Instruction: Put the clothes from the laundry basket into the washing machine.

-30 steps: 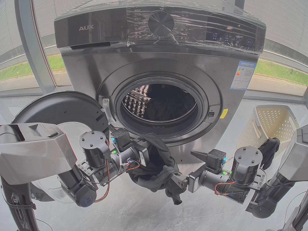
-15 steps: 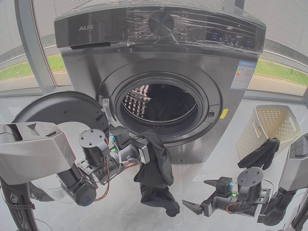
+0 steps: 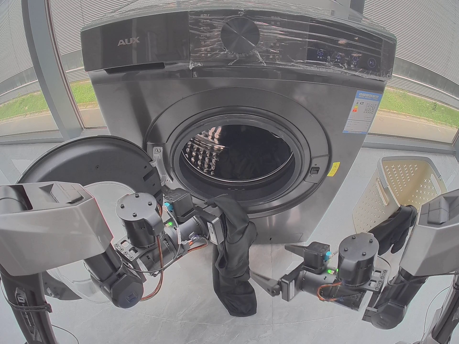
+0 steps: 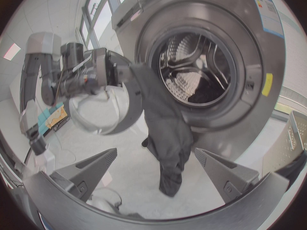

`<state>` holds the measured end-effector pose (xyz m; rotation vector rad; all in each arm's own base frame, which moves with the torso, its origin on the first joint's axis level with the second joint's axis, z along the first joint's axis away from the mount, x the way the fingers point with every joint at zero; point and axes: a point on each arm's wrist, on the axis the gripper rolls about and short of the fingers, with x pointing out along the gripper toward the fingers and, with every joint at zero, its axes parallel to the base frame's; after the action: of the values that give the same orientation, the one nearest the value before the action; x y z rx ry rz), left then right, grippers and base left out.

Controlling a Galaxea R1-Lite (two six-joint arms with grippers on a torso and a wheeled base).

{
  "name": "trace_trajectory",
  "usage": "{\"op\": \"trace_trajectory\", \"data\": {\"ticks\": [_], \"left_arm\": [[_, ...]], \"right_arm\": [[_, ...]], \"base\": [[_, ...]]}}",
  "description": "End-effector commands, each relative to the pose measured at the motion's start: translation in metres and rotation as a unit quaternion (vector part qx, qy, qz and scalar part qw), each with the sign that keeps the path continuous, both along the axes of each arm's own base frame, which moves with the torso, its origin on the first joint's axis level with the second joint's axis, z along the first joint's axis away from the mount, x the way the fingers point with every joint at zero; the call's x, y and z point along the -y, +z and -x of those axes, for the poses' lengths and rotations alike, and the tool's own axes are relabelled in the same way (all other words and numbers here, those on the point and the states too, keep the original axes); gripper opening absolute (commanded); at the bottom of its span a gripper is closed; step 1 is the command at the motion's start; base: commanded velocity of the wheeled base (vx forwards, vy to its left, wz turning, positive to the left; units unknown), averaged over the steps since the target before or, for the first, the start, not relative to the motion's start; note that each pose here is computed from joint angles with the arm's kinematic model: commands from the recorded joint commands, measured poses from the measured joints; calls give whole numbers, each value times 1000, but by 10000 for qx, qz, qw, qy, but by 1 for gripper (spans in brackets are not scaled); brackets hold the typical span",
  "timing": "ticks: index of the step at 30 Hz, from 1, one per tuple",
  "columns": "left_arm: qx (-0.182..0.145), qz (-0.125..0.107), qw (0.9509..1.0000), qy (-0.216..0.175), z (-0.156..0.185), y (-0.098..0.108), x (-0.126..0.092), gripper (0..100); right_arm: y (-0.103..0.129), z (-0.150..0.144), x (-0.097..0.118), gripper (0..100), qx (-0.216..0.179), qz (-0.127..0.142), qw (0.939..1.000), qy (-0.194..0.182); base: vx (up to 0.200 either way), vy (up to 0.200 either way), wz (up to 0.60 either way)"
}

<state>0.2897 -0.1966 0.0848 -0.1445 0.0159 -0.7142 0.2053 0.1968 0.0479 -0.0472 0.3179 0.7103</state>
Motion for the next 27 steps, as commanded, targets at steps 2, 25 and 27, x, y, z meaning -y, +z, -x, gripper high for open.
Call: {"op": "trace_trajectory", "data": {"ticks": [2,25,27], "left_arm": [[22,-1,10000,-70,6,2,2,0],[138,76,9998,-123,20,17,3,0],[126,67,9998,-116,19,16,3,0]], "right_arm": [[18,-32,-28,100,538,-508,9973,-38],[28,-73,-36,100,980,-861,9908,-371],[28,-72,-32,100,948,-816,9913,-408]], "base": [[0,0,0],[0,0,0],[0,0,0]]}}
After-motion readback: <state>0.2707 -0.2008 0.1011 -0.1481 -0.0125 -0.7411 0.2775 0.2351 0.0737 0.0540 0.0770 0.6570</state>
